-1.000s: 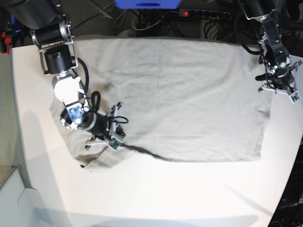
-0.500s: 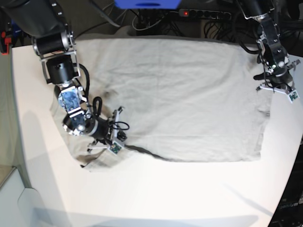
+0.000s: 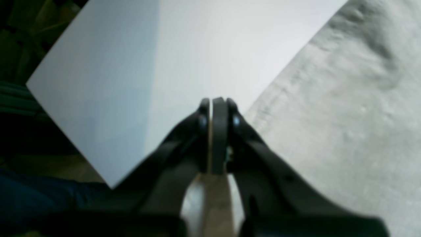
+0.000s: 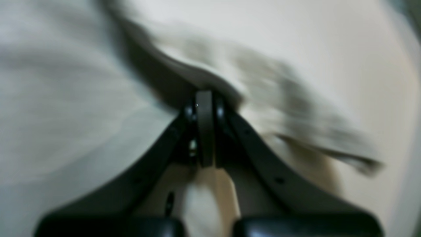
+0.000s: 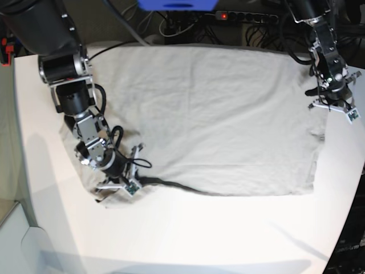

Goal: Layout the t-shirt on the table in an organized manner, then fold the t-shirt properly

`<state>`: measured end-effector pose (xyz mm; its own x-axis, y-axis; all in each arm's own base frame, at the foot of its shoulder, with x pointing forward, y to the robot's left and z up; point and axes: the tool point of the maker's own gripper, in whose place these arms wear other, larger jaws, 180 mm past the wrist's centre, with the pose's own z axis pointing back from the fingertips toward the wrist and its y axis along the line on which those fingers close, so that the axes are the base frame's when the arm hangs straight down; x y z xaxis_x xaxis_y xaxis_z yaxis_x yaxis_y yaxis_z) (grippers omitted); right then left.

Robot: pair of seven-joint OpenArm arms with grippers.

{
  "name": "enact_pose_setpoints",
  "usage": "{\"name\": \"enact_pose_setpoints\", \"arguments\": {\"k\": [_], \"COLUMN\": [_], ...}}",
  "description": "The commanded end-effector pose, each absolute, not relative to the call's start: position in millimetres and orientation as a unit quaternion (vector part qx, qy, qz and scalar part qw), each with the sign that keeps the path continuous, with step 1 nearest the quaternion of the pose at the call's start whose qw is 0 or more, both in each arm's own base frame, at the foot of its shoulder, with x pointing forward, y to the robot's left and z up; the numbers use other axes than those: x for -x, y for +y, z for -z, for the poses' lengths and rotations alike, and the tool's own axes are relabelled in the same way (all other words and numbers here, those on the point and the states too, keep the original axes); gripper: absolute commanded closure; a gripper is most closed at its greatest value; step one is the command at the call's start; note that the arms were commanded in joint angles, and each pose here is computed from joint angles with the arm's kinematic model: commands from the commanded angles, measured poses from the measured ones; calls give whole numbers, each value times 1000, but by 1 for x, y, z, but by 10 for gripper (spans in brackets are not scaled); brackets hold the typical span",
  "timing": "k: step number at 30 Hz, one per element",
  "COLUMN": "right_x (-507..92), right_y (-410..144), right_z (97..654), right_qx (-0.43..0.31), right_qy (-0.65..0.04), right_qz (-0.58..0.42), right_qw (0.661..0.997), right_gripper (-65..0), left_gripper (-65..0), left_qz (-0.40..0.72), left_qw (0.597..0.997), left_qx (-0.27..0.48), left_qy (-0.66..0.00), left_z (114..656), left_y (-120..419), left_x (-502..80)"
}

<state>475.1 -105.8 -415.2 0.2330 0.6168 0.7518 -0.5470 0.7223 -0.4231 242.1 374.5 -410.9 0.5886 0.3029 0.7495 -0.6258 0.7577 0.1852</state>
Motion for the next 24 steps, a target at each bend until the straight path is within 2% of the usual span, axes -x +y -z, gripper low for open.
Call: {"name": "enact_pose_setpoints", "arguments": {"k": [1,4,6,7,9,17,24], "right_x": [-500,-524,-527,-527,-525,-508,-478], "right_y": [-115,-140,-140,-135,-127,-113,-122], "right_z": [380,338,319,313,310,346,364], "right_qx": [70,175,233,247,251,177,142], "right_qy": [-546,-610,-635,-643,-650,-617,-595], "right_qz": [-350,-310,-328,-343,-363,-398,-433], "right_qw": [758,708,660,638,618,655,662], "right_gripper": [-3,-3,-3,-3,-3,-4,-4], "left_gripper": [-13,-13,-13,-13,-13,-13,-13], "left_qz": [-266,-266,-266,-266,-266,-265,-265], "left_qw": [852,852,852,852,852,852,852], "left_qx": [-234,-234,-234,-234,-234,-235,-235], "left_qy": [-386,-385,-386,-386,-386,-386,-386], "left_z": [396,397,396,396,396,396,396], "left_y": [383,383,383,383,383,384,384], "left_x": [-249,-249,-249,-249,-249,-249,-249]}}
